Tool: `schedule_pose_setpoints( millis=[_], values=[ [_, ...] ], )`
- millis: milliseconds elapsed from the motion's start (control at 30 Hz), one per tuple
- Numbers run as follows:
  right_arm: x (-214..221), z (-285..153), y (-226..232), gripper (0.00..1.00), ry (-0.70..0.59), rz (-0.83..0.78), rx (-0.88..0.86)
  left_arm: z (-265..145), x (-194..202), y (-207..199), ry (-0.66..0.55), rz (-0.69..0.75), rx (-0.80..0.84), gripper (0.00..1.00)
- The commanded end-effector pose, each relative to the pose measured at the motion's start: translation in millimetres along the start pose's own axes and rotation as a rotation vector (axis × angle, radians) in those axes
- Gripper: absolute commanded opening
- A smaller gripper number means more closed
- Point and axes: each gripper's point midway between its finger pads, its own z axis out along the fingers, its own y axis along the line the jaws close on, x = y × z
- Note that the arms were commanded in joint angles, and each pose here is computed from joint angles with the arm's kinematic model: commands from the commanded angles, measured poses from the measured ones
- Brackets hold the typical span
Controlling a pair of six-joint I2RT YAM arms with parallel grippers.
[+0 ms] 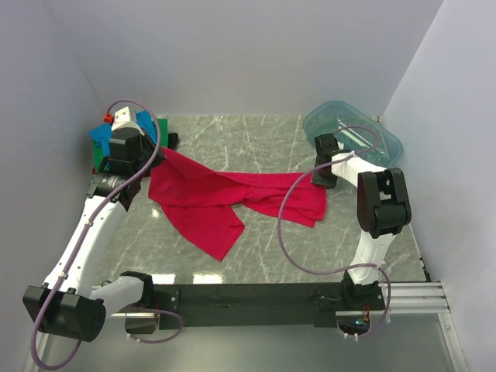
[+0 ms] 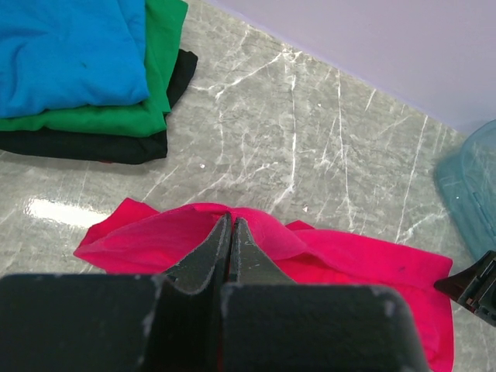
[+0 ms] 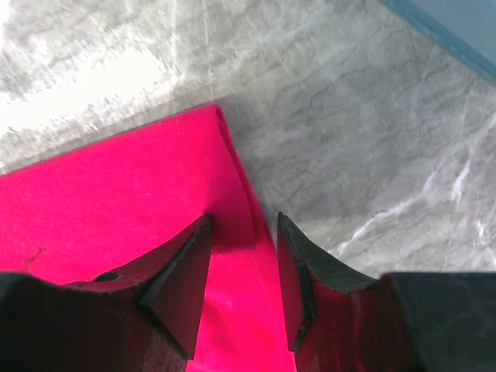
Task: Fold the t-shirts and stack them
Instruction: Flatten the tshirt out
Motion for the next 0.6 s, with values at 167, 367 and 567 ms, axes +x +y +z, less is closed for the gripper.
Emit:
schedule_pose_setpoints(
  millis=[167, 367, 567],
  values=[
    [-19, -7, 3, 0.44, -0.053, 0.013, -0.026, 0, -10, -6, -0.034, 0.009, 0.028, 0.01],
    [-25, -25, -12, 0.46, -0.099, 0.019, 0.026, 1, -10, -6, -0.032, 0.010, 0.027, 0.01],
    [-26, -39, 1, 0.46, -0.116, 0.017, -0.075, 1, -9, -5, -0.029, 0.011, 0.027, 0.01]
  ],
)
